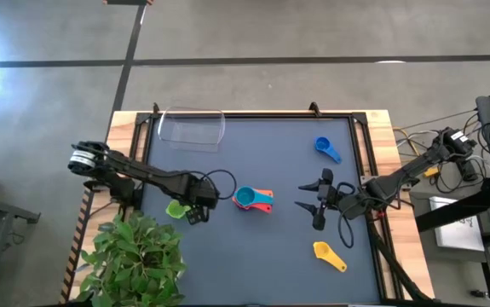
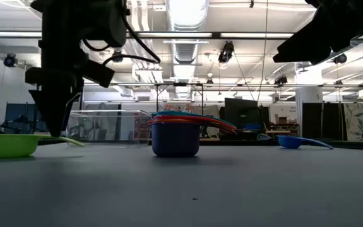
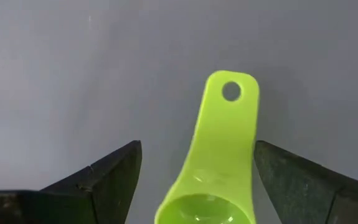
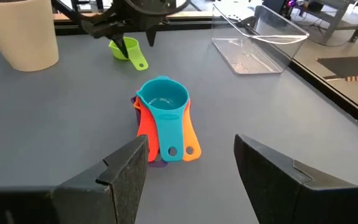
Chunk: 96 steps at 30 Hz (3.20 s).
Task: Nest measuring cups in basket
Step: Stack the green measuring cup on top of the light blue measuring cup, then stack the blue measuring cup on top of the green measuring cup
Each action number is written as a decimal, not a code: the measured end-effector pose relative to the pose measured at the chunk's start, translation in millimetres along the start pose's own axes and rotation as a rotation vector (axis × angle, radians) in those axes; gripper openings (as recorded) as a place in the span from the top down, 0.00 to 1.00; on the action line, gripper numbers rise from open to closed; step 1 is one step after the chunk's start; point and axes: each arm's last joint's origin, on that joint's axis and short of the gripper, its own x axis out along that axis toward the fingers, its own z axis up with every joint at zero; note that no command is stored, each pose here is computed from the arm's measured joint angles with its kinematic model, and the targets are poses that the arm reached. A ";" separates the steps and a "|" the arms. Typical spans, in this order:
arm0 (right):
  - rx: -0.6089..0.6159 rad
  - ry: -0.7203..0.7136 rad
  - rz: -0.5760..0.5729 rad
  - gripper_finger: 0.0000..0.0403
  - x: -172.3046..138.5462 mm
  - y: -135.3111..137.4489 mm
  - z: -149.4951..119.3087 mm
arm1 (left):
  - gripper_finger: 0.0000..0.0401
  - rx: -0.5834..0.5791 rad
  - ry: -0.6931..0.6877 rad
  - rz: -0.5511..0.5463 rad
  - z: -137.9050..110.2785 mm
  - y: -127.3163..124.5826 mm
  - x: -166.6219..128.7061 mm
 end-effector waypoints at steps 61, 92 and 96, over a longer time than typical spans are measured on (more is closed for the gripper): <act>-0.008 0.007 -0.006 0.44 0.1 -0.4 -0.9 | 0.66 0.437 -0.483 -0.213 143.4 -31.4 -121.6; -0.047 0.038 -0.017 0.44 0.1 -1.7 -4.5 | 0.46 0.534 -0.365 -0.179 193.2 -49.2 -71.6; -0.049 0.041 -0.017 0.44 0.1 -1.8 -4.9 | 0.39 0.516 -0.333 -0.178 187.9 -45.7 -76.9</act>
